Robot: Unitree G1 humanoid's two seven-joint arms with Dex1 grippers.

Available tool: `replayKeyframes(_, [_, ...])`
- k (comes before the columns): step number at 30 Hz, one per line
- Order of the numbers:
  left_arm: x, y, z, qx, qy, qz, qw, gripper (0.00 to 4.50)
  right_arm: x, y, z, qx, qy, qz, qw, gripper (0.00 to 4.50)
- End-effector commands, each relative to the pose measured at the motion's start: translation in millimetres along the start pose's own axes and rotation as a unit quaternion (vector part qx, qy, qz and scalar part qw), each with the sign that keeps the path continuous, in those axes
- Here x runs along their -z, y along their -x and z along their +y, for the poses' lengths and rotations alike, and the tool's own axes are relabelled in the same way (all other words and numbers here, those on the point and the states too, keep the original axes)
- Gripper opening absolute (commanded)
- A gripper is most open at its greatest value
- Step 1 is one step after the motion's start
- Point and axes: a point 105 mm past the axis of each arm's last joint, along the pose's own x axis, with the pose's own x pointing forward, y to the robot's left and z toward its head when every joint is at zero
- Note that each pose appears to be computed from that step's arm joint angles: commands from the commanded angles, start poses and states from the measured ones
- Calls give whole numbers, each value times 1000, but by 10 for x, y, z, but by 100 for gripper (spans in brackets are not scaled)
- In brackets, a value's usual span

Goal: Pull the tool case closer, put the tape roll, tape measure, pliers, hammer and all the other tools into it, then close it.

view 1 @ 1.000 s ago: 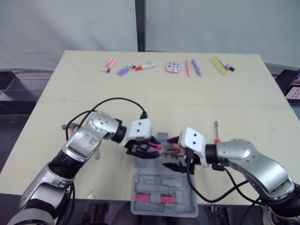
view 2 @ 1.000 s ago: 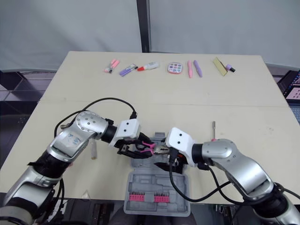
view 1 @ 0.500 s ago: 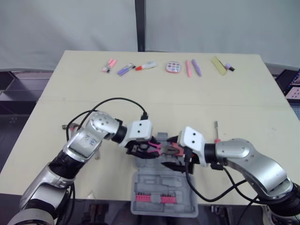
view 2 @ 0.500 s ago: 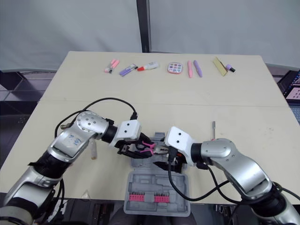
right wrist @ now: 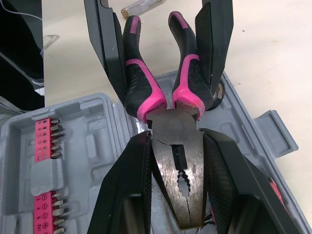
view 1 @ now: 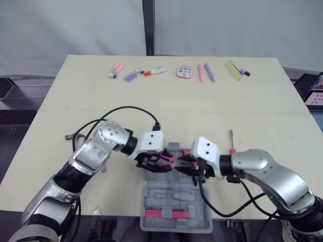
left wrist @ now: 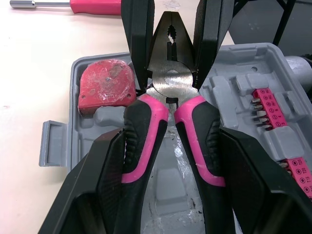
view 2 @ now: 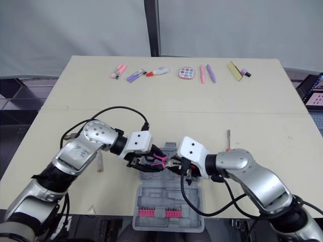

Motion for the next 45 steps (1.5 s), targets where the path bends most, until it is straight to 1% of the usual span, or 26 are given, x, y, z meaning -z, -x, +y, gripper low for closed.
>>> replayKeyframes(1, [-85, -27, -38, 8, -16, -12, 1000, 241, -124, 7, 18, 2, 19, -18, 1000, 98])
replayKeyframes(6, [-59, -18, -34, 9, -14, -7, 1000, 241, -126, 11, -1, 6, 17, -17, 1000, 98])
replayKeyframes(9, [-39, -8, 10, -6, -11, -2, 1000, 241, -128, 11, -8, 8, 17, -17, 1000, 98])
replayKeyframes(11, [2, 3, 46, -15, 1, 7, 1000, 346, -125, 8, -17, 10, 17, -18, 1000, 98])
replayKeyframes(12, [4, 7, 44, -13, 3, 7, 1000, 380, -123, 7, -20, 11, 17, -18, 1000, 98])
replayKeyframes(13, [-12, 11, 47, -12, 5, 2, 1000, 425, -121, 5, -21, 12, 17, -18, 1000, 98])
replayKeyframes(14, [-34, 18, 50, -12, 4, -4, 1000, 439, -119, 3, -22, 12, 17, -18, 1000, 98])
replayKeyframes(19, [-79, 88, 90, -23, 7, -23, 999, 439, -109, 0, -27, 14, 16, -19, 1000, 98])
replayKeyframes(21, [-142, 194, 124, -40, 15, -53, 998, 439, -86, 12, -26, 15, 16, -17, 1000, 98])
replayKeyframes(23, [-222, 417, 135, -62, 21, -105, 992, 439, -42, 59, -42, 16, 18, -12, 1000, 98])
replayKeyframes(24, [-239, 495, 124, -67, 24, -122, 990, 439, -27, 78, -49, 17, 21, -10, 1000, 98])
replayKeyframes(28, [-238, 757, 60, -108, 13, -177, 978, 439, 43, 165, -93, 16, 33, -3, 999, 98])
replayKeyframes(30, [-208, 831, 17, -121, 16, -193, 974, 439, 78, 201, -115, 15, 41, 0, 999, 98])
replayKeyframes(31, [-196, 848, 4, -124, 16, -197, 972, 439, 90, 212, -123, 14, 44, 0, 999, 98])
replayKeyframes(34, [-38, 911, -103, -132, 38, -202, 970, 439, 133, 273, -170, 13, 49, 3, 999, 98])
replayKeyframes(37, [192, 948, -246, -146, 48, -195, 969, 439, 155, 332, -215, 8, 61, 5, 998, 98])
replayKeyframes(41, [383, 926, -426, -143, 38, -191, 970, 439, 166, 345, -221, -6, 67, 4, 998, 98])
replayKeyframes(45, [555, 884, -546, -143, 34, -171, 974, 439, 192, 320, -245, -17, 74, 7, 997, 98])
